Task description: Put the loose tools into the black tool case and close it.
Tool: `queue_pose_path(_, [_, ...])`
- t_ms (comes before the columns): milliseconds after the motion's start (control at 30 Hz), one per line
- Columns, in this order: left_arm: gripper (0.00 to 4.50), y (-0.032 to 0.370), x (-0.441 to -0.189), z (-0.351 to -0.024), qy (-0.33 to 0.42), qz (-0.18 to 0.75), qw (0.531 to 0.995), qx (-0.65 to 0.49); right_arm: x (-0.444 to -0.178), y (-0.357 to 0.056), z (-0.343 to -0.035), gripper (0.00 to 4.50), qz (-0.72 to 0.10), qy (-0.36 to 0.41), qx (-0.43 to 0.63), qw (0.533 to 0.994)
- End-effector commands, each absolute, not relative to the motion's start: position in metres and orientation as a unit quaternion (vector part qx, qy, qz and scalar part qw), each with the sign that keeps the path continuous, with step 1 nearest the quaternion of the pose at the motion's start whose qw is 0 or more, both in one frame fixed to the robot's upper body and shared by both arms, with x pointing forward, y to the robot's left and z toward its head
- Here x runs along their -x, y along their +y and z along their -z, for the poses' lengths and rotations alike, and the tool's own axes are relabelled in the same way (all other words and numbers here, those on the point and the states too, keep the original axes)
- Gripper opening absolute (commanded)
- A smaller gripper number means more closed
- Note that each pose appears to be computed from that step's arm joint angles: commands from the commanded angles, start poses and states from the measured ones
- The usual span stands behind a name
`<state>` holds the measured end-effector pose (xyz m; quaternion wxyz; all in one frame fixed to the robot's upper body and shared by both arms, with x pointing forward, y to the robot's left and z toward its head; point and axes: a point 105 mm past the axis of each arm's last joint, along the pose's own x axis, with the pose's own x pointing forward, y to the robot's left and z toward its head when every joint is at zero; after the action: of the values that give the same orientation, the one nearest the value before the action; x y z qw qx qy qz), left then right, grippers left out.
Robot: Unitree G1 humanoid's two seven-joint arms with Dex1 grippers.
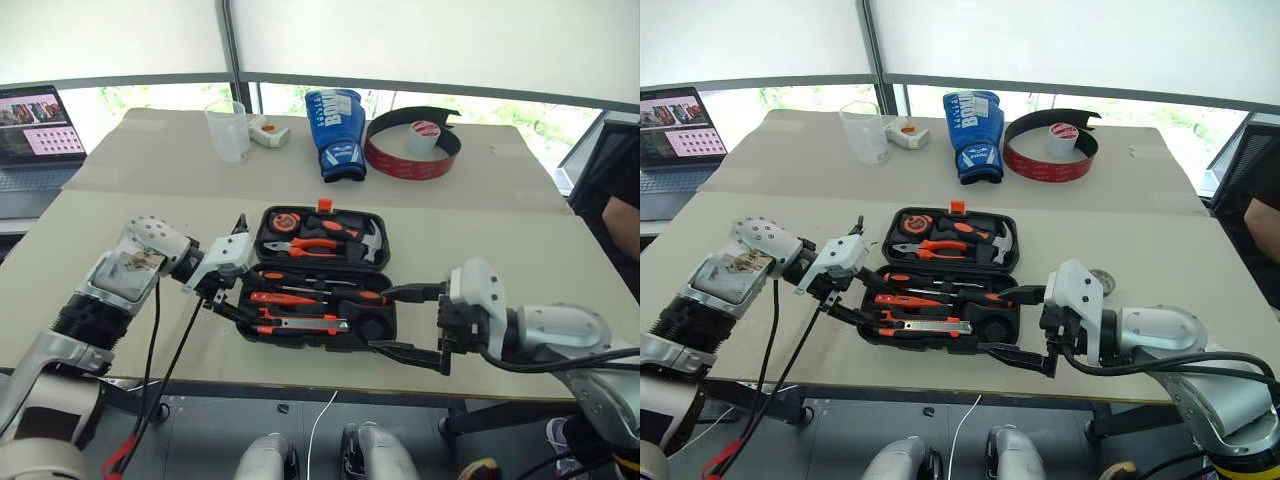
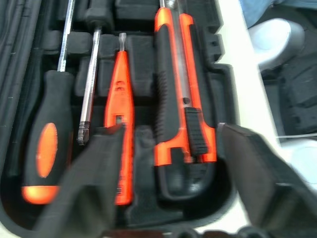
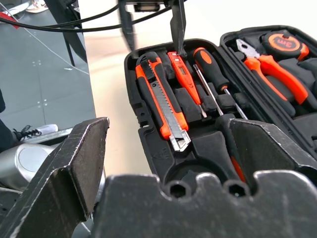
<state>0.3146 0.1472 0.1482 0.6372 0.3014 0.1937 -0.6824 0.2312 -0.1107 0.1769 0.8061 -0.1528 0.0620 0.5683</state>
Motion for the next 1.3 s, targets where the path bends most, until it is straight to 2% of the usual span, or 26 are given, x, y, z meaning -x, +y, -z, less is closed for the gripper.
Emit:
queue_pose_path(33, [1.58,0.144,-0.318,-0.157,0.169,0.68,0.64,-0.317,-0.23,-0.108,-0.185,4.5,-0.575,0.041,0.16,0.801])
queue_pose_path(167, [0.17,0.14,-0.309,-0.152,0.179,0.701,0.616,-0.312,-0.229,-0.109,-0.185,4.5,-0.575,0.042,0.159,0.802])
queue_pose_path(200, [0.07,0.139,-0.309,-0.151,0.18,0.7,0.615,-0.315,-0.228,-0.109,-0.185,4.5,-0.574,0.042,0.158,0.802])
queue_pose_path(467, [0.07,0.144,-0.307,-0.127,0.209,0.697,0.573,-0.377,-0.224,-0.11,-0.182,4.5,-0.568,0.047,0.152,0.808])
queue_pose_path(833, [0.07,0.136,-0.304,-0.099,0.193,0.707,0.532,-0.425,-0.226,-0.111,-0.183,4.5,-0.558,0.045,0.146,0.815])
queue_pose_path(967, [0.07,0.13,-0.31,-0.112,0.179,0.701,0.56,-0.403,-0.226,-0.112,-0.182,4.5,-0.555,0.046,0.146,0.817])
queue_pose_path(1100, [0.07,0.124,-0.321,-0.152,0.144,0.69,0.627,-0.333,-0.229,-0.12,-0.181,4.5,-0.54,0.052,0.148,0.827])
queue_pose_path(1200, [0.75,0.13,-0.32,-0.188,0.119,0.687,0.667,-0.262,-0.232,-0.139,-0.18,4.5,-0.51,0.074,0.147,0.844])
queue_pose_path(1267, [1.47,0.135,-0.318,-0.21,0.088,0.679,0.692,-0.228,-0.236,-0.162,-0.177,4.5,-0.474,0.097,0.153,0.862])
queue_pose_path(1300, [2.03,0.136,-0.318,-0.22,0.063,0.672,0.706,-0.214,-0.238,-0.173,-0.175,4.5,-0.455,0.108,0.157,0.87])
